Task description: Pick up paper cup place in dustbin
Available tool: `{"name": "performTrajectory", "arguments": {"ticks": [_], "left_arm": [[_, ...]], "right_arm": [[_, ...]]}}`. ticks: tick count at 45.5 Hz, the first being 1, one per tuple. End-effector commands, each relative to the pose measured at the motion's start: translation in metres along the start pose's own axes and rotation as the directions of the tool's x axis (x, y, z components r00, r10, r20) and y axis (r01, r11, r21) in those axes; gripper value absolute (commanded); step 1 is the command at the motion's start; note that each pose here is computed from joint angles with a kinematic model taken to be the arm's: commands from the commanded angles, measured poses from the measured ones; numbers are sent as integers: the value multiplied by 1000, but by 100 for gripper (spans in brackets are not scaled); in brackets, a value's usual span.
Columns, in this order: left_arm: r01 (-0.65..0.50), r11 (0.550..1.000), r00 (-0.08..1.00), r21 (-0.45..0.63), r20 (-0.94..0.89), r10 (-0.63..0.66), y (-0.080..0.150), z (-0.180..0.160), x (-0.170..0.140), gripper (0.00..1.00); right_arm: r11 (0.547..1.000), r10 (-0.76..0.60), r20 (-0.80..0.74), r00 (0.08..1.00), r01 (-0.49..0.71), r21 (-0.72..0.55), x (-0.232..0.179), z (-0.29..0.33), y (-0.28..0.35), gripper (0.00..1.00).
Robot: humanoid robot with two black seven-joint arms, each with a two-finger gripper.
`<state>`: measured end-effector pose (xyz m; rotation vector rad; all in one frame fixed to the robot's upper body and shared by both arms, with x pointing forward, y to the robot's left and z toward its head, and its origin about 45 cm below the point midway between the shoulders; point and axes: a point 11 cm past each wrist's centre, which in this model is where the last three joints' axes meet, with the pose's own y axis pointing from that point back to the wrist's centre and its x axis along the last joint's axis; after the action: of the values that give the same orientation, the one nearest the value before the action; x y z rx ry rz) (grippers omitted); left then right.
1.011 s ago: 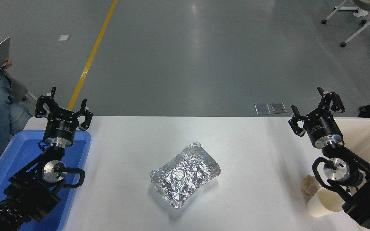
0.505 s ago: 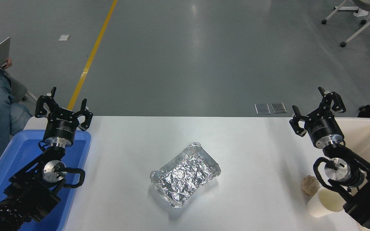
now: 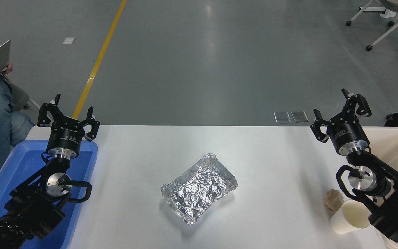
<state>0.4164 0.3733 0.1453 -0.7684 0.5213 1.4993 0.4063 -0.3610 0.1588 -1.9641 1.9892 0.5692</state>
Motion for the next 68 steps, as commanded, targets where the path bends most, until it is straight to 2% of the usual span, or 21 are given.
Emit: {"name": "performTrajectory", "arguments": {"ticks": [1, 8, 16, 20, 23, 27, 32, 39, 45, 50, 59, 68], "left_arm": [[0, 1000, 1000, -1, -1, 0, 0, 0, 0, 99], [0, 1000, 1000, -2, 1, 0, 0, 1, 0, 99], [-1, 1000, 1000, -1, 2, 1, 0, 1, 1, 99], [-1, 1000, 1000, -1, 0, 1, 0, 0, 0, 99], [0, 1000, 1000, -2, 1, 0, 0, 1, 1, 99], [1, 1000, 1000, -1, -1, -1, 0, 0, 0, 99], [1, 1000, 1000, -1, -1, -1, 0, 0, 0, 99], [1, 1000, 1000, -1, -1, -1, 0, 0, 0, 99], [1, 1000, 1000, -1, -1, -1, 0, 0, 0, 99], [1, 1000, 1000, -1, -1, -1, 0, 0, 0, 99], [-1, 1000, 1000, -1, 0, 1, 0, 0, 0, 99], [-1, 1000, 1000, -1, 0, 1, 0, 0, 0, 99]], "right_arm": [[1000, -31, -32, 999, 31, -6, -11, -4, -9, 100], [999, -49, -121, 991, 46, -25, -13, -16, -18, 100], [996, -80, -340, 937, 58, -73, -4, -49, -34, 100], [985, -142, -492, 859, 74, -155, -13, -62, -47, 100], [964, -188, -626, 757, 21, -264, -13, -69, -57, 100], [948, -200, -704, 682, -48, -316, -17, -84, -69, 100], [920, -254, -784, 566, -109, -376, -46, -85, -88, 100], [825, -378, -861, 339, -299, -480, -55, -94, -91, 100], [739, -516, -829, 216, -376, -559, -62, -90, -85, 100], [670, -615, -776, 138, -429, -606, -58, -92, -74, 100], [560, -736, -673, 81, -486, -671, -57, -78, -47, 100], [422, -868, -496, -27, -566, -708, -39, -73, -8, 100]]}}
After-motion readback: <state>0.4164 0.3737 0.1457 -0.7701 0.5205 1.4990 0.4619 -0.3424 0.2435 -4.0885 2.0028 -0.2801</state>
